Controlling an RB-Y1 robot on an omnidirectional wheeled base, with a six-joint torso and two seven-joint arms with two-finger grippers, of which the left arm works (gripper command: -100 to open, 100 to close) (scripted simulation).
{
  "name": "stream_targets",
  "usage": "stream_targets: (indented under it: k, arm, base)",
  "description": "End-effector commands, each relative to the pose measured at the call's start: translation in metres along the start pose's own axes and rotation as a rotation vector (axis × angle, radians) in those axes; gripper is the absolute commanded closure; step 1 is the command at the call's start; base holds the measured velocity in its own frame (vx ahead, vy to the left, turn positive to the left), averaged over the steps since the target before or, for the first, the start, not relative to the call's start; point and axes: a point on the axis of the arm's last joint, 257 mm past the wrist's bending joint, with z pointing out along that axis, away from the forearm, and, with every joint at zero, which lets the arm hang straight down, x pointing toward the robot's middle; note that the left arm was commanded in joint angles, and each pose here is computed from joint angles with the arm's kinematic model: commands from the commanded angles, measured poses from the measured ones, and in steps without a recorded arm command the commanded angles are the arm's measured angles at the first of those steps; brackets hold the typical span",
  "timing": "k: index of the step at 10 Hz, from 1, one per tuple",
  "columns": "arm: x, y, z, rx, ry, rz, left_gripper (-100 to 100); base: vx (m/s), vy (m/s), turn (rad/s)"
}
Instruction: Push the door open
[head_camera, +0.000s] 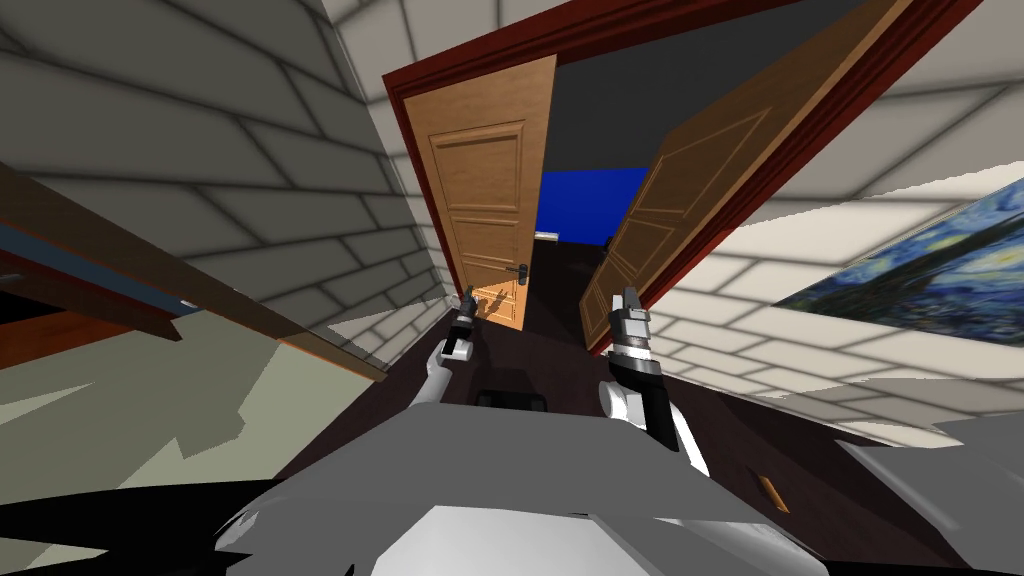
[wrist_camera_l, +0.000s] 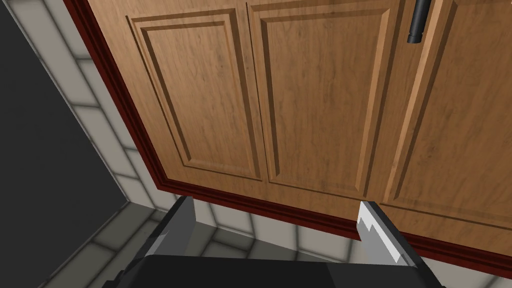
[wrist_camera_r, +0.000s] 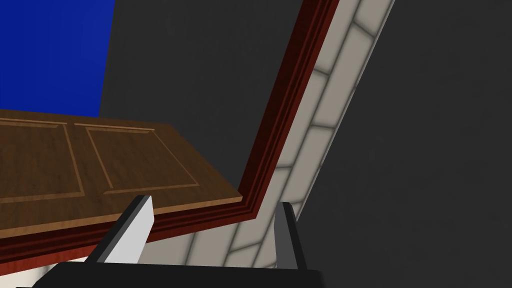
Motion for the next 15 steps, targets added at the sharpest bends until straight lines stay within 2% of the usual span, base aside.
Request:
stream_targets:
  k: [1, 6, 15]
  arm:
    - [0.005, 0.012, 0.0038, -0.023, 0.009, 0.000, -100]
    - [0.023, 0.043, 0.0167, -0.084, 0.037, -0.005, -100]
    - [0.062, 0.091, 0.0302, -0.193, 0.090, -0.016, -100]
  base:
    - [0.107, -0.009, -0.022]
    - [0.097, 0.001, -0.018]
    - [0.100, 0.000, -0.017]
